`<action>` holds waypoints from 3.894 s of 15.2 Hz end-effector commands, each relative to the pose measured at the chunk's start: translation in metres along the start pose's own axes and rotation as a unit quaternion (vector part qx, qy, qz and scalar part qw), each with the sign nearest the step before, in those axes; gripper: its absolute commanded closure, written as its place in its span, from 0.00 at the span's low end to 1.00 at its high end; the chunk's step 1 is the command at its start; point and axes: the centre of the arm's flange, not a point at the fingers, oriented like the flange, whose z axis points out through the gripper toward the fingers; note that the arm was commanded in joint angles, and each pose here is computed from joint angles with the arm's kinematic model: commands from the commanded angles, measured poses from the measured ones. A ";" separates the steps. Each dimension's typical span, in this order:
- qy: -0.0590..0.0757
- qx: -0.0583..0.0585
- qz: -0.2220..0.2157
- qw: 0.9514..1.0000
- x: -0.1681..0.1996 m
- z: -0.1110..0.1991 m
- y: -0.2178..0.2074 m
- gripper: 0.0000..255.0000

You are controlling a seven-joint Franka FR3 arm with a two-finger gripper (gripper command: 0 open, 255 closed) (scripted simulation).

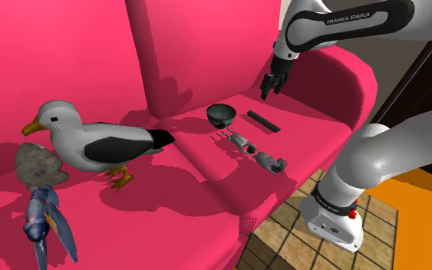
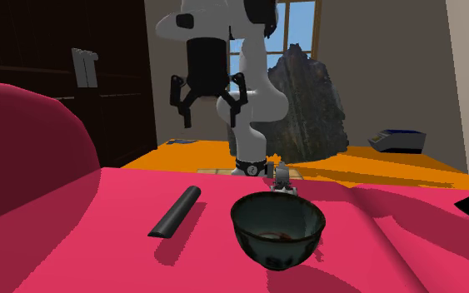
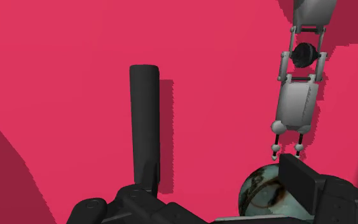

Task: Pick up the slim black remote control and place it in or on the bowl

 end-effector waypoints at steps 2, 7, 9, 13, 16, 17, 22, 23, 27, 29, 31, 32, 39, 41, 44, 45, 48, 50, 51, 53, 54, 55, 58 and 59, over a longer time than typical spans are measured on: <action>-0.008 0.006 0.017 1.000 0.005 0.035 0.024 0.00; -0.021 0.016 0.045 0.999 0.010 0.093 0.061 0.00; -0.027 0.021 0.056 0.998 0.011 0.116 0.075 0.00; -0.029 0.022 0.061 0.997 0.011 0.141 0.080 0.00; -0.029 0.022 0.061 0.997 0.010 0.157 0.079 0.00; -0.029 0.022 0.061 0.997 0.010 0.162 0.079 0.00; -0.029 0.022 0.061 0.997 0.010 0.165 0.079 0.00; -0.029 0.022 0.061 0.997 0.010 0.165 0.079 0.00; -0.029 0.022 0.061 0.997 0.010 0.165 0.079 1.00; -0.029 0.022 0.061 0.997 0.010 0.166 0.079 1.00; -0.029 0.022 0.061 0.997 0.010 0.165 0.078 1.00; -0.029 0.022 0.061 0.997 0.009 0.165 0.079 1.00; -0.029 0.022 0.061 0.997 0.011 0.144 0.078 1.00; -0.029 0.022 0.061 0.997 0.012 0.134 0.078 1.00; -0.029 0.022 0.061 0.997 0.013 0.118 0.077 1.00; -0.029 0.022 0.061 0.997 0.013 0.113 0.077 1.00; -0.029 0.022 0.061 0.997 0.014 0.097 0.077 1.00; -0.029 0.022 0.061 0.997 0.015 0.086 0.076 1.00; -0.029 0.022 0.061 0.997 0.015 0.081 0.076 1.00; -0.029 0.022 0.061 0.997 0.016 0.071 0.076 1.00; -0.029 0.022 0.061 0.997 0.016 0.065 0.076 1.00; -0.029 0.022 0.061 0.997 0.017 0.060 0.076 1.00; -0.029 0.022 0.061 0.997 0.018 0.044 0.075 1.00; -0.029 0.022 0.061 0.997 0.018 0.039 0.075 1.00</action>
